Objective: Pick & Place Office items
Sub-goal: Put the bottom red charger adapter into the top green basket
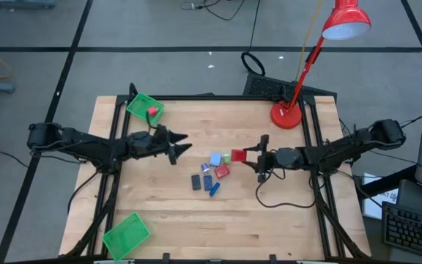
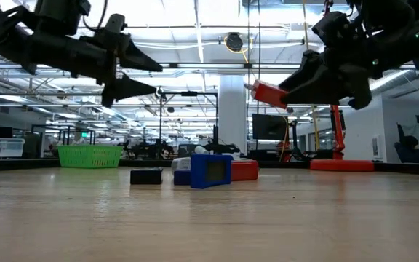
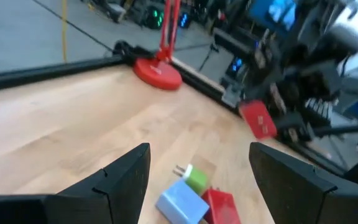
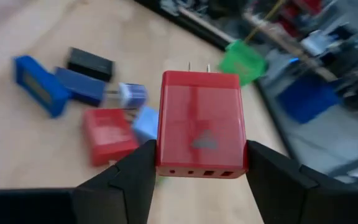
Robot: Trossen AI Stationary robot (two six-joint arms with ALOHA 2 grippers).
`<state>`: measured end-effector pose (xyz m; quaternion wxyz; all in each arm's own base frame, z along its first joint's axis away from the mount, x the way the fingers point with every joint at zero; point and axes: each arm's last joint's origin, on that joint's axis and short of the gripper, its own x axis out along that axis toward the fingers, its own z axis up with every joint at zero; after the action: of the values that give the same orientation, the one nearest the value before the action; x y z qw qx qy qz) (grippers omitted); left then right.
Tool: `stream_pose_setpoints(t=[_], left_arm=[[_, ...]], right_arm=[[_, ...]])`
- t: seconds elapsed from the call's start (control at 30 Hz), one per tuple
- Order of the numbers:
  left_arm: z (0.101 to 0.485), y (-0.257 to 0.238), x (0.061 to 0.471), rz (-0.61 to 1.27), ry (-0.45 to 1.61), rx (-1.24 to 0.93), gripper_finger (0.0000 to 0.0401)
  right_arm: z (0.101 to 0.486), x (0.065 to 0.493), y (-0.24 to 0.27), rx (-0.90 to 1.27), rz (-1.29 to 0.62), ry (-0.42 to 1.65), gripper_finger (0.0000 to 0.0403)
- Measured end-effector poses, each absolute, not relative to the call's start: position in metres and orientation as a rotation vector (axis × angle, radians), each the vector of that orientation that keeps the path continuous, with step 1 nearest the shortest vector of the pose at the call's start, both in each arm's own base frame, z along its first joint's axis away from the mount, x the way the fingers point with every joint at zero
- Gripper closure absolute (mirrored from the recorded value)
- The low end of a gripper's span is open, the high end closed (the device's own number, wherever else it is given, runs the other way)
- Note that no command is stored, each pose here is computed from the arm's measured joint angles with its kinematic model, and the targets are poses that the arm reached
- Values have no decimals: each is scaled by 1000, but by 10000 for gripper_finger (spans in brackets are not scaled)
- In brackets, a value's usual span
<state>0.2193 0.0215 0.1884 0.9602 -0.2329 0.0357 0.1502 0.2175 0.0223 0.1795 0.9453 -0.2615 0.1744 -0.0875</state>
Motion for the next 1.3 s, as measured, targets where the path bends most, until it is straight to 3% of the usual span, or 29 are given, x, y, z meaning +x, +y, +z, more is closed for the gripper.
stream_pose_setpoints(t=[0.37, 0.67, 0.93, 1.3], left_arm=[[207, 17, 314, 271, 132, -301, 130], [213, 19, 379, 243, 174, -301, 130], [209, 19, 410, 210, 169, -311, 130], [211, 20, 420, 245, 133, -358, 130]], right_arm=[[185, 211, 32, -856, -482, 453, 193], [185, 210, 33, -876, -507, 465, 193], [189, 211, 34, -873, -520, 436, 193], [193, 210, 46, -863, -460, 362, 193]])
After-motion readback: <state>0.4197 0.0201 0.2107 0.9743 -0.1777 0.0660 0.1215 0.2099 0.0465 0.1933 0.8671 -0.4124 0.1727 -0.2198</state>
